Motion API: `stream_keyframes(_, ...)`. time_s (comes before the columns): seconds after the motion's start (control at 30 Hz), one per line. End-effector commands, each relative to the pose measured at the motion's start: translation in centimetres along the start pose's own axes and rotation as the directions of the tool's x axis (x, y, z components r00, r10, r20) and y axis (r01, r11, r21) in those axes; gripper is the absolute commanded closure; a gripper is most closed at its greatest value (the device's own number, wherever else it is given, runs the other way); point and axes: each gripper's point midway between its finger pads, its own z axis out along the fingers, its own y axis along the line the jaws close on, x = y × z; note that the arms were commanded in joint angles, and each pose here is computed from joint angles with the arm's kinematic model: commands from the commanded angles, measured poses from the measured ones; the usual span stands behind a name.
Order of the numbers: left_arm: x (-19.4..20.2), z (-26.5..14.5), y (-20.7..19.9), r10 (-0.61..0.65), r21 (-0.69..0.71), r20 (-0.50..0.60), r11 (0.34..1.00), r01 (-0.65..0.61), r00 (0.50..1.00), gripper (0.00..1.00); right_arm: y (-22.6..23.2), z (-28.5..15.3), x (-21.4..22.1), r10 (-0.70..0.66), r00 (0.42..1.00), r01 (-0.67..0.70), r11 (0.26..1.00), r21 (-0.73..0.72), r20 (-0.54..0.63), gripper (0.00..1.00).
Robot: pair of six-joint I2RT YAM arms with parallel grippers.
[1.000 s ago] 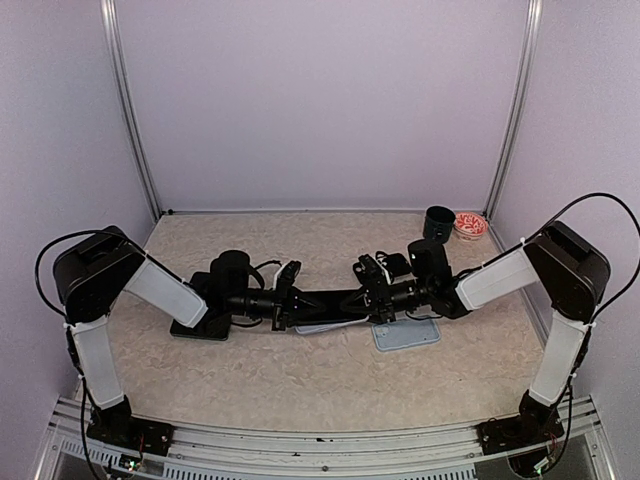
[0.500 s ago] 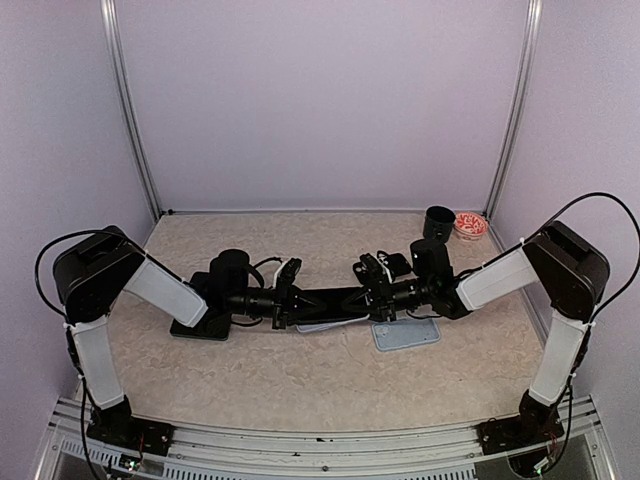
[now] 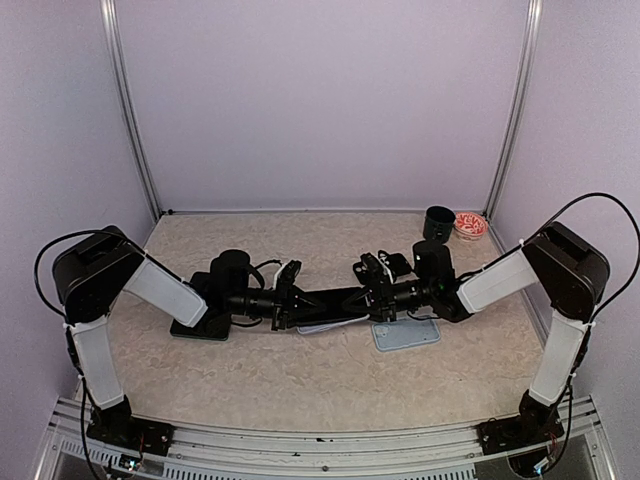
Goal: Put the phone into the phone case
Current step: Install the phone on the phone case.
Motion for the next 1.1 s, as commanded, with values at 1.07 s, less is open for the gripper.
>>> stream_keyframes(1.07, -1.1, -1.9, -0.2, 0.005, -0.060, 0.040, 0.998, -0.002, 0.999, 0.76, 3.4, -1.1, -0.3, -0.076, 0.997, 0.078, 0.985, -0.153, 0.015, 0.88)
